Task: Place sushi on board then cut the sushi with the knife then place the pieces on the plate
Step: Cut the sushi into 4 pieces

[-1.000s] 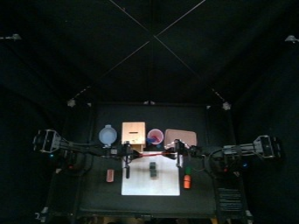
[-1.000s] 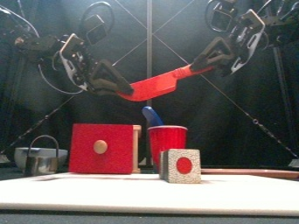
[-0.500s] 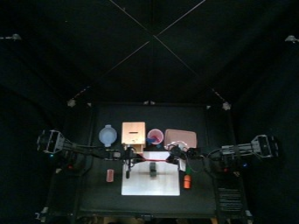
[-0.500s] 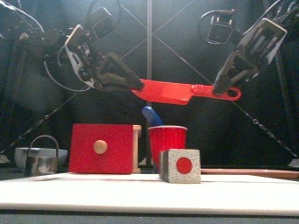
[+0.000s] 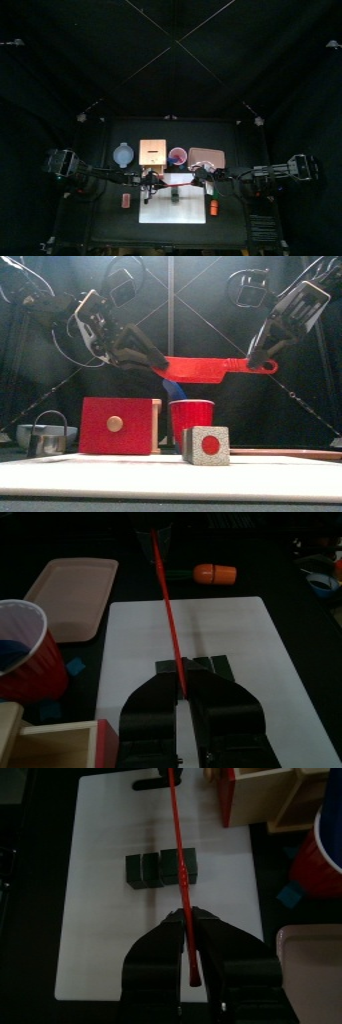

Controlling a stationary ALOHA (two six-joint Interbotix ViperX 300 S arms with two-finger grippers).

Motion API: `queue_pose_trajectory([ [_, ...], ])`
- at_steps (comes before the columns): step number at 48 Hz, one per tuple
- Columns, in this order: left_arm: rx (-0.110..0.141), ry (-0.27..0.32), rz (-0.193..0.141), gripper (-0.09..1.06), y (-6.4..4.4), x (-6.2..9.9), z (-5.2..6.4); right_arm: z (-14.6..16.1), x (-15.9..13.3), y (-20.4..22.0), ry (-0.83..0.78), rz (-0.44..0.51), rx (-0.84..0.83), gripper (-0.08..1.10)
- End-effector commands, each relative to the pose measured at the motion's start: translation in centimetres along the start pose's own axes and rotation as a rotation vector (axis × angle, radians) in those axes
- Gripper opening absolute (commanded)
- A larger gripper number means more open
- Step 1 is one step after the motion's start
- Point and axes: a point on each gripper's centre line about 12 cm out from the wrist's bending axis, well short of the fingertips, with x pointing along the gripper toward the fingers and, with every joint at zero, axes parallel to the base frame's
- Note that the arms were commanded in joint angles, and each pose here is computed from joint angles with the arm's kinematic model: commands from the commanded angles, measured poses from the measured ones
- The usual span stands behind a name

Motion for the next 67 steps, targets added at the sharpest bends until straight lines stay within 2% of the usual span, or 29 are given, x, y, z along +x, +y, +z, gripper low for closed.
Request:
queue_pose_trajectory([
  [1,0.007,-0.029,-0.015,0.42,-0.6,0.6,1.1,1.3,-0.6,-0.4,-0.038,-0.014,0.002,0.45],
  [5,0.007,-0.009,-0.01,0.42,-0.5,1.0,0.5,1.2,-0.5,-0.4,-0.035,-0.013,0.003,0.44],
  [13,0.008,0.075,-0.011,0.42,-0.5,1.9,-1.1,0.4,0.1,-0.2,-0.003,-0.005,0.013,0.44],
  [22,0.019,0.156,-0.02,0.42,-0.6,3.2,-1.6,-1.1,1.5,0.2,0.065,0.008,0.008,0.44],
  [32,0.05,0.229,-0.034,0.41,-0.7,4.0,-1.6,-2.0,2.7,0.2,0.114,0.006,0.002,0.44],
  [42,0.085,0.263,-0.045,0.41,-0.8,4.2,-1.9,-2.4,3.1,0.2,0.134,0.006,-0.002,0.44],
  [53,0.095,0.266,-0.048,0.41,-0.8,4.4,-1.7,-2.2,3.2,0.1,0.128,-0.001,-0.024,0.44],
  [67,0.113,0.288,-0.042,0.41,-0.2,4.2,-1.7,-1.9,3.4,-0.2,0.107,-0.013,-0.038,0.44],
])
